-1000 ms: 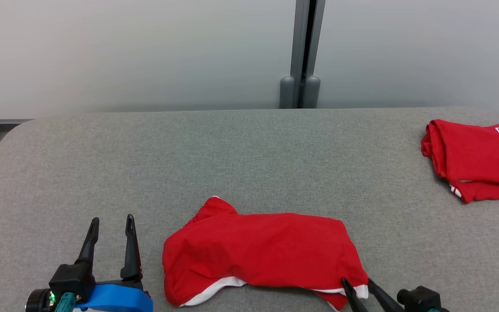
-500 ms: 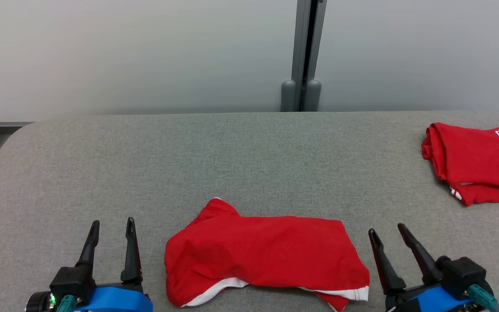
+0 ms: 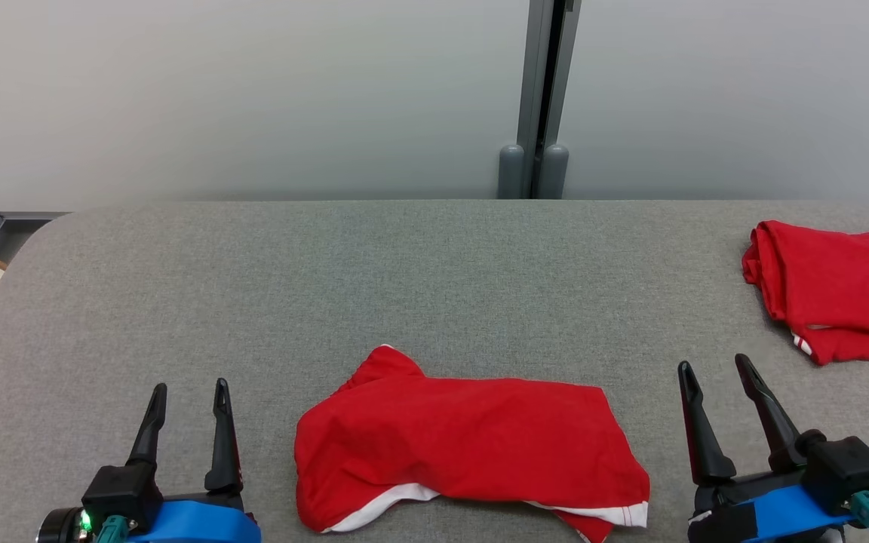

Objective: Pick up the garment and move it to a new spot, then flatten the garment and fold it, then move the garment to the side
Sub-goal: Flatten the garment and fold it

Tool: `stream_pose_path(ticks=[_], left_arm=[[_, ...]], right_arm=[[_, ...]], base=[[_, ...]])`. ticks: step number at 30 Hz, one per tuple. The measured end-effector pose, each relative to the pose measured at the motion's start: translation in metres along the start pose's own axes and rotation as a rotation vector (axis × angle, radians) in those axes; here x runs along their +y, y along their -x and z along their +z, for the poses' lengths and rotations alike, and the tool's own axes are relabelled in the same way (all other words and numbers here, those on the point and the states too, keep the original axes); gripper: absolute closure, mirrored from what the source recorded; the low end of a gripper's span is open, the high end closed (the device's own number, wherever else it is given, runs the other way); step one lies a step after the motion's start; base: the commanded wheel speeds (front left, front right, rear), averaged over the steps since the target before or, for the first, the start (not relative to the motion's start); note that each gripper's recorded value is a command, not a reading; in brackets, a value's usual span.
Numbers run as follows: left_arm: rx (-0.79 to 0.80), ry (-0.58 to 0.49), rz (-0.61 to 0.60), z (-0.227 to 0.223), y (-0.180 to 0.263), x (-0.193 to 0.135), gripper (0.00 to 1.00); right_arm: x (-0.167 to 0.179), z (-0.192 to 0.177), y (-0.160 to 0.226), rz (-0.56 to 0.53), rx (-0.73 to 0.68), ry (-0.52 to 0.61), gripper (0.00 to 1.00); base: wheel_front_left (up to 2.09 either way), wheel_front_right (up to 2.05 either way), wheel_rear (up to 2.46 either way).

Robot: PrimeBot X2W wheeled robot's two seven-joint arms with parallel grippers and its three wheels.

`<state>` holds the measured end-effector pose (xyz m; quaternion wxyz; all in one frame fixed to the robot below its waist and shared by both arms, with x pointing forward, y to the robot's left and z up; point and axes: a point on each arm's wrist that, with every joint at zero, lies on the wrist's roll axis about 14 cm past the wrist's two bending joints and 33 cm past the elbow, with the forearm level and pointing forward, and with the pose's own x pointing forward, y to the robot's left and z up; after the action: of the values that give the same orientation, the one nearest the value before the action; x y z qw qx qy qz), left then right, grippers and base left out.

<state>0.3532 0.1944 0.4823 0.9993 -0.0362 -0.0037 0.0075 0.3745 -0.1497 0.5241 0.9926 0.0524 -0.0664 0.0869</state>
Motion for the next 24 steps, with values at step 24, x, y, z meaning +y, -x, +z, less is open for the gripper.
stream_pose_path(ticks=[24], left_arm=[[0.015,-0.002,0.000,-0.005,0.001,0.000,0.00]], right_arm=[[0.015,-0.068,0.014,0.084,0.264,0.006,0.00]], base=[[0.00,0.00,0.00]])
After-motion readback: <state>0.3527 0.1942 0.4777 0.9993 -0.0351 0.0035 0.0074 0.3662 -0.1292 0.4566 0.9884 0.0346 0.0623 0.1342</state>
